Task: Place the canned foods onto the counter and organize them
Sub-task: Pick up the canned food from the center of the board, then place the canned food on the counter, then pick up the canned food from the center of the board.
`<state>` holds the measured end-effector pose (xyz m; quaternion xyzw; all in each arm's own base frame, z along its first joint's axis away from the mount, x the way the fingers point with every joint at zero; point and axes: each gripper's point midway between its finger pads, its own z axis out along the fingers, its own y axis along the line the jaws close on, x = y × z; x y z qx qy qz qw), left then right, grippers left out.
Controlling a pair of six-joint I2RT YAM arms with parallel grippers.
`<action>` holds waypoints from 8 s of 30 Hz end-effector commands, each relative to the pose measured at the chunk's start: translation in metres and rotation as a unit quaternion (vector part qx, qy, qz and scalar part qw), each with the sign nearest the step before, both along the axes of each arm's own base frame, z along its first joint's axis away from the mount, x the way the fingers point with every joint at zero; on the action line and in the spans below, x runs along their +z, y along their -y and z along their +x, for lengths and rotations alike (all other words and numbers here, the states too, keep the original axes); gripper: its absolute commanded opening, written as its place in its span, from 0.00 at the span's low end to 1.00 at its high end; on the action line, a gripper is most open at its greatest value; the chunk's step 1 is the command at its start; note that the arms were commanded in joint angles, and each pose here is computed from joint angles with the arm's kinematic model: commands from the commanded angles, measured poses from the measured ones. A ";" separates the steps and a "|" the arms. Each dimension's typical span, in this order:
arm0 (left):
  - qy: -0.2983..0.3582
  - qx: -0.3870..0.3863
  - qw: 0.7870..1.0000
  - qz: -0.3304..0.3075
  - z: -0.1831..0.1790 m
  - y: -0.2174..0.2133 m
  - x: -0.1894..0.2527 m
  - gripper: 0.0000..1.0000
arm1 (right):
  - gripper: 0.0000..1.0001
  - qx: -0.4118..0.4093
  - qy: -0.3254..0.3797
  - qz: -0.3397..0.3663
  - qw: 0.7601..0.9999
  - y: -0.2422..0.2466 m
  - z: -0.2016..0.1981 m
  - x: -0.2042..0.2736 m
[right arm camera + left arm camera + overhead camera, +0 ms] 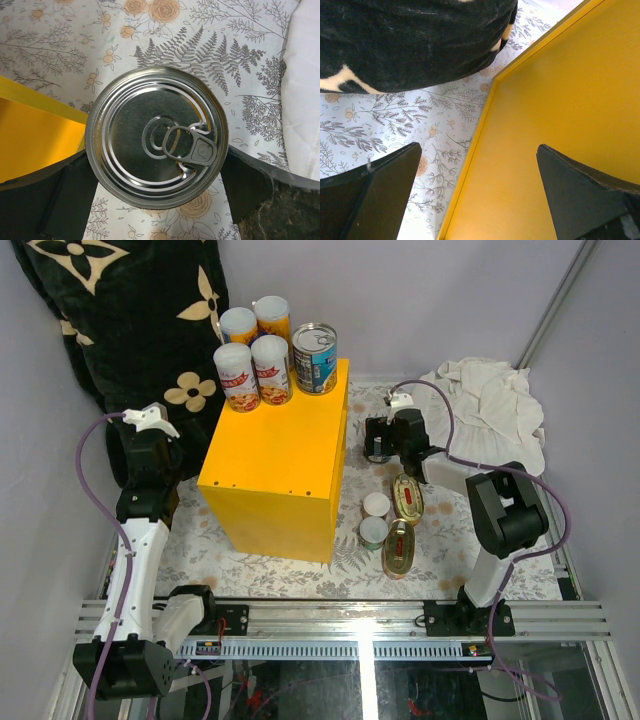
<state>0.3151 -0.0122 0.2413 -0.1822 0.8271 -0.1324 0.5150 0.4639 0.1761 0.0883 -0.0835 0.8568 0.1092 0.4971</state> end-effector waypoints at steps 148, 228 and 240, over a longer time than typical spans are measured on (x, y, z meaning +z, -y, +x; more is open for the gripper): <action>0.014 -0.044 0.999 -0.004 -0.003 0.019 0.006 1.00 | 0.91 0.247 0.243 0.147 0.927 -0.143 -0.130 0.336; -0.048 -0.004 0.999 0.014 0.002 0.040 -0.011 1.00 | 0.63 -0.082 -0.071 0.044 0.993 -0.005 -0.150 -0.004; -0.044 0.007 0.999 0.000 0.005 0.029 -0.010 1.00 | 0.17 -0.047 0.093 0.059 0.993 0.022 -0.152 0.176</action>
